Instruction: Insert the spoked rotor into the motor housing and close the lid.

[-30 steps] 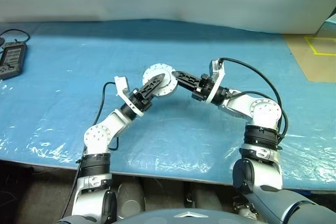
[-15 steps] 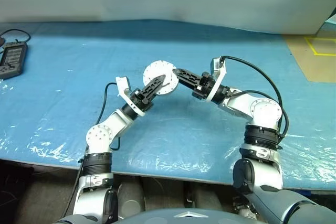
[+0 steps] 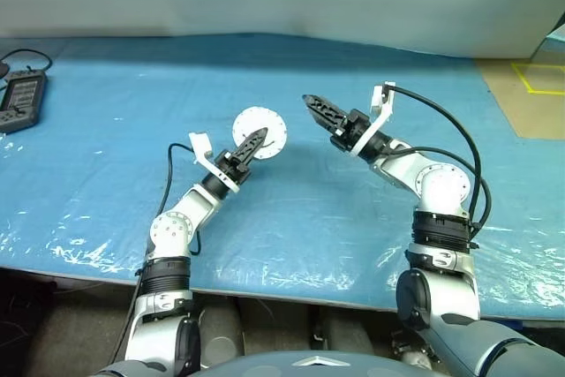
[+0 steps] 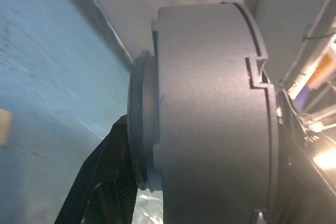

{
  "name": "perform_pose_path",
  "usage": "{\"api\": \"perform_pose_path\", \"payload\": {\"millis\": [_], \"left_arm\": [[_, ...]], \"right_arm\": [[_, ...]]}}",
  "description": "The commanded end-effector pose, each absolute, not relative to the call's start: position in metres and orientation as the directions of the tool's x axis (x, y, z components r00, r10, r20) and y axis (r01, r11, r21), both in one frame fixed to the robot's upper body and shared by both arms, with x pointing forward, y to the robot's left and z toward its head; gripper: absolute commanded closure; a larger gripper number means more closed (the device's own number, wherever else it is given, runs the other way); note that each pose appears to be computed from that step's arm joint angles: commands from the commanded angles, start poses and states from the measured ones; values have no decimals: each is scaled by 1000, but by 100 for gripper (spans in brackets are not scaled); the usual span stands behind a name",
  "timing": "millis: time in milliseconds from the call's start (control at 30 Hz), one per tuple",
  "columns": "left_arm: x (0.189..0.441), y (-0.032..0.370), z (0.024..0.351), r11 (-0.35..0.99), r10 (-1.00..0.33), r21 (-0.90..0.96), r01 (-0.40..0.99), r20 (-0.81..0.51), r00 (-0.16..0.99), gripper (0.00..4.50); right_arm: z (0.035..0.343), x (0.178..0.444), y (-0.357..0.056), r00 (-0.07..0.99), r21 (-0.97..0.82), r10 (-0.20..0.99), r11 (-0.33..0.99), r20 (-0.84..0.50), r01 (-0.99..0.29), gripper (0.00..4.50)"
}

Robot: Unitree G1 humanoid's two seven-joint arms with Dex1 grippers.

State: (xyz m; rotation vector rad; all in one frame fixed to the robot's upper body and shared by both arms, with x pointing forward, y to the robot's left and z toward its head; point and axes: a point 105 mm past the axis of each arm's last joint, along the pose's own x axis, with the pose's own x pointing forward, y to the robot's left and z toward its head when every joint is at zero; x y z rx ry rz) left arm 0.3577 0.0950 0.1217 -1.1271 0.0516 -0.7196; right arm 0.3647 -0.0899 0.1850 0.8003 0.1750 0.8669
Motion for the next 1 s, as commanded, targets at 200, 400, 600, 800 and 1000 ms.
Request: {"api": "perform_pose_path", "payload": {"millis": [200,400,600,800,1000], "left_arm": [[387,162,134,446,-251,-810,381,295,922,191],[392,208,124,464,-35,-858,222,233,972,191],[397,231,96,509,107,-860,14,80,991,191],[398,239,91,586,143,-809,-41,54,988,162],[395,260,86,686,223,-714,-141,22,975,2]], "right_arm": [[178,355,-98,629,613,765,433,139,-661,102],[160,342,-100,597,543,799,472,70,-695,102],[154,342,-99,594,522,802,486,52,-701,102],[153,344,-99,592,513,804,490,45,-705,98],[153,345,-98,594,513,803,492,43,-703,97]]}}
